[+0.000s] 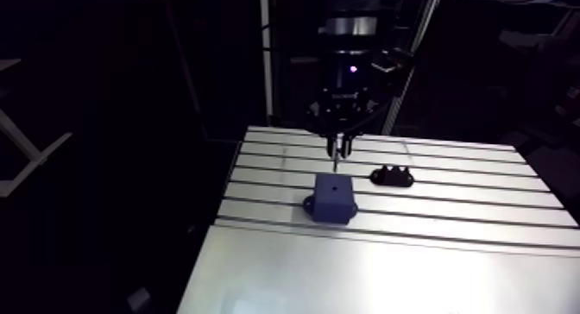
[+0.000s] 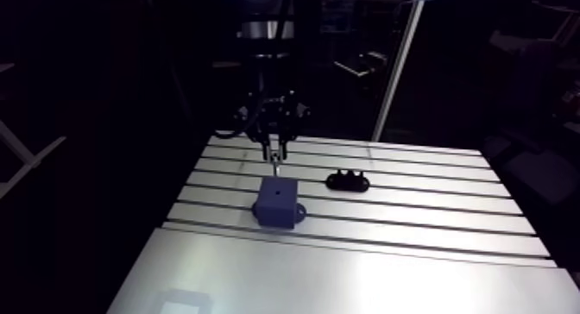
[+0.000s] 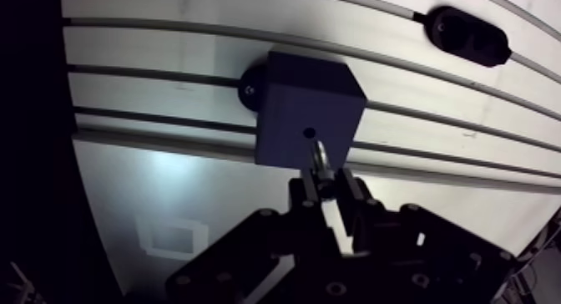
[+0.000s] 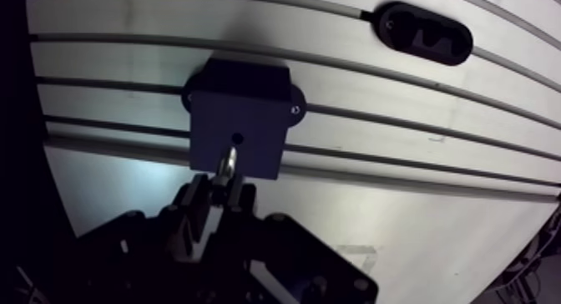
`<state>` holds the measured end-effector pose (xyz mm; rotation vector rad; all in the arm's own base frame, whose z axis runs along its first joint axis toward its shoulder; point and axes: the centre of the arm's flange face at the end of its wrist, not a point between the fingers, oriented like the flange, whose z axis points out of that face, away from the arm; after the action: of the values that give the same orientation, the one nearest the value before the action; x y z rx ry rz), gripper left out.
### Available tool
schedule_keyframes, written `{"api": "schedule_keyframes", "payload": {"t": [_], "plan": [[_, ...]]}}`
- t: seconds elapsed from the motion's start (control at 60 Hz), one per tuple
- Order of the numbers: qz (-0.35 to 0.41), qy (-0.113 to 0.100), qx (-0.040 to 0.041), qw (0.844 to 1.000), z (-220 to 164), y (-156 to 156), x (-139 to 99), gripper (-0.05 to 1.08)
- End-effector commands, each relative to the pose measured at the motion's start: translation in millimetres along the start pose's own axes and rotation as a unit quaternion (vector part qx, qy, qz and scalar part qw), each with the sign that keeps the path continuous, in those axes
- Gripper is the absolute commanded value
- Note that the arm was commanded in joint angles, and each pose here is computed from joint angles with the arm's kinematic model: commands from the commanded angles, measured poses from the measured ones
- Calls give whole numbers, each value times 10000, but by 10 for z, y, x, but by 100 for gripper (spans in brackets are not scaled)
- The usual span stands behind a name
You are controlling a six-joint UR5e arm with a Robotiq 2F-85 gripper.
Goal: Pick up the M10 bolt and insert it into the hole until fully seated.
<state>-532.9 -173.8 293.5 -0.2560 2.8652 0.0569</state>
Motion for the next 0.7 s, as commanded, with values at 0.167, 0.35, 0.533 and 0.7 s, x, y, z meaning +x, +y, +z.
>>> {"api": "schedule_keyframes", "payload": {"t": [0.167,0.35,0.533,0.7], "plan": [[-39,-53,-5,10000,101,-14,-17,108],[-41,-98,-1,9999,144,-17,-31,108],[-6,-161,4,9999,210,-21,-49,108],[-13,-194,5,9998,253,-30,-43,108]]}}
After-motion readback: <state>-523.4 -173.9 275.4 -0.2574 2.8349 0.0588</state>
